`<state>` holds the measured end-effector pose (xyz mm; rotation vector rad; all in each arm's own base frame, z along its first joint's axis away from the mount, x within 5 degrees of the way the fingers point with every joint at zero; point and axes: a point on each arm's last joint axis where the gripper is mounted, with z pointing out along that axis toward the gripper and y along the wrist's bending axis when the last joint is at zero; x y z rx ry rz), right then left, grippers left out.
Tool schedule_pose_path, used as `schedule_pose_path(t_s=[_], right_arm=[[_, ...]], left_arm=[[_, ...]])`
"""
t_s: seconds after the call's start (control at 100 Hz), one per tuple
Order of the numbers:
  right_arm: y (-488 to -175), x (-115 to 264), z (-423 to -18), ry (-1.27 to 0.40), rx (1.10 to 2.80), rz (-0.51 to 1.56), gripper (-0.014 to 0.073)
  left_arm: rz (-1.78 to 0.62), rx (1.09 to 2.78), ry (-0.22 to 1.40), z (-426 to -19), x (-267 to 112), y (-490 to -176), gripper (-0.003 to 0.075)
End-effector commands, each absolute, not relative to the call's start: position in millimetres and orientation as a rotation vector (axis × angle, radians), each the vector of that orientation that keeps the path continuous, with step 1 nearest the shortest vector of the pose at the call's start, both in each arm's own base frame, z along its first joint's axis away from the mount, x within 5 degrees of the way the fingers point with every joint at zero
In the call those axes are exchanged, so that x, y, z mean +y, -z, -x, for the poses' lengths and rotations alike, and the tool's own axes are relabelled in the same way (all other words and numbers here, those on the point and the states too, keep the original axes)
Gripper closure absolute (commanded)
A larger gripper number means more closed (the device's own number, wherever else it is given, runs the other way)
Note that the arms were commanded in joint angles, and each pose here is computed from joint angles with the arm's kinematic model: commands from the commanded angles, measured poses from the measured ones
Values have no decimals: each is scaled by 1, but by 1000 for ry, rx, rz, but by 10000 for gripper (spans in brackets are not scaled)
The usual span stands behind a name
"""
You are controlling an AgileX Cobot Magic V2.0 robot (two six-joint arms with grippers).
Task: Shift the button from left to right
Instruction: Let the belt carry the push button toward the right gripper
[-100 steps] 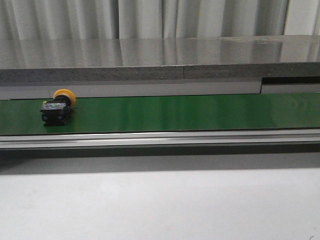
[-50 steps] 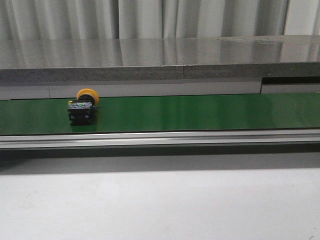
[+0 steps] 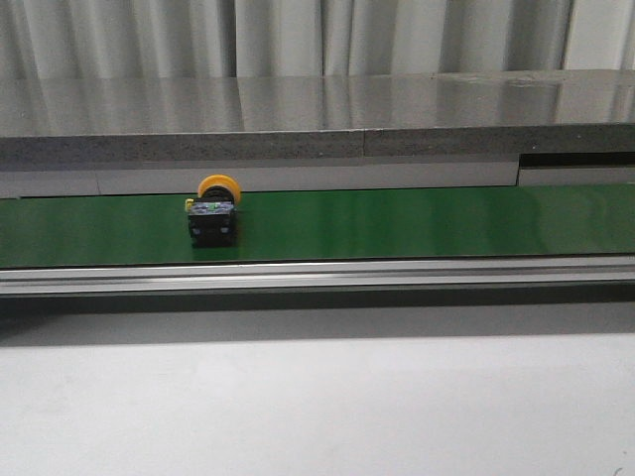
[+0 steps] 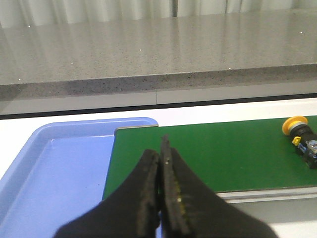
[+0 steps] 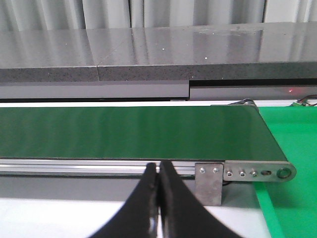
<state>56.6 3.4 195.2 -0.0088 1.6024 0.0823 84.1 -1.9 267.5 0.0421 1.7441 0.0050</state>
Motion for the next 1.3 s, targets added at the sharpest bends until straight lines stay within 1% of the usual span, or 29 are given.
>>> schedule_pose_path(t_s=[0.0, 0.28, 0.38, 0.5, 0.66, 0.9, 0.97, 1.13, 1.29], right_arm=[[-209, 3, -55, -79, 1487, 15, 663], [-210, 3, -54, -79, 1476, 15, 663], [-214, 3, -54, -80, 1431, 14, 663], [-224, 3, -52, -81, 1390, 13, 663], [-245, 3, -47, -82, 1372, 14, 663], [-281, 2, -34, -81, 1465, 17, 663], [-291, 2, -34, -80, 1516, 18, 663], [-312, 3, -44, -77, 1678, 22, 663], [-332, 5, -66, -72, 1894, 25, 663]], left_arm=[[-22, 1638, 3, -85, -1, -284, 741], [-22, 1638, 3, -85, -1, -284, 741], [-22, 1638, 3, -85, -1, -284, 741], [-22, 1638, 3, -85, -1, -284, 741], [-22, 1638, 3, -85, -1, -284, 741], [-22, 1638, 3, -85, -1, -284, 741], [-23, 1640, 3, -85, -1, -284, 741], [-23, 1640, 3, -85, -1, -284, 741], [-23, 1640, 3, -85, -1, -284, 741]])
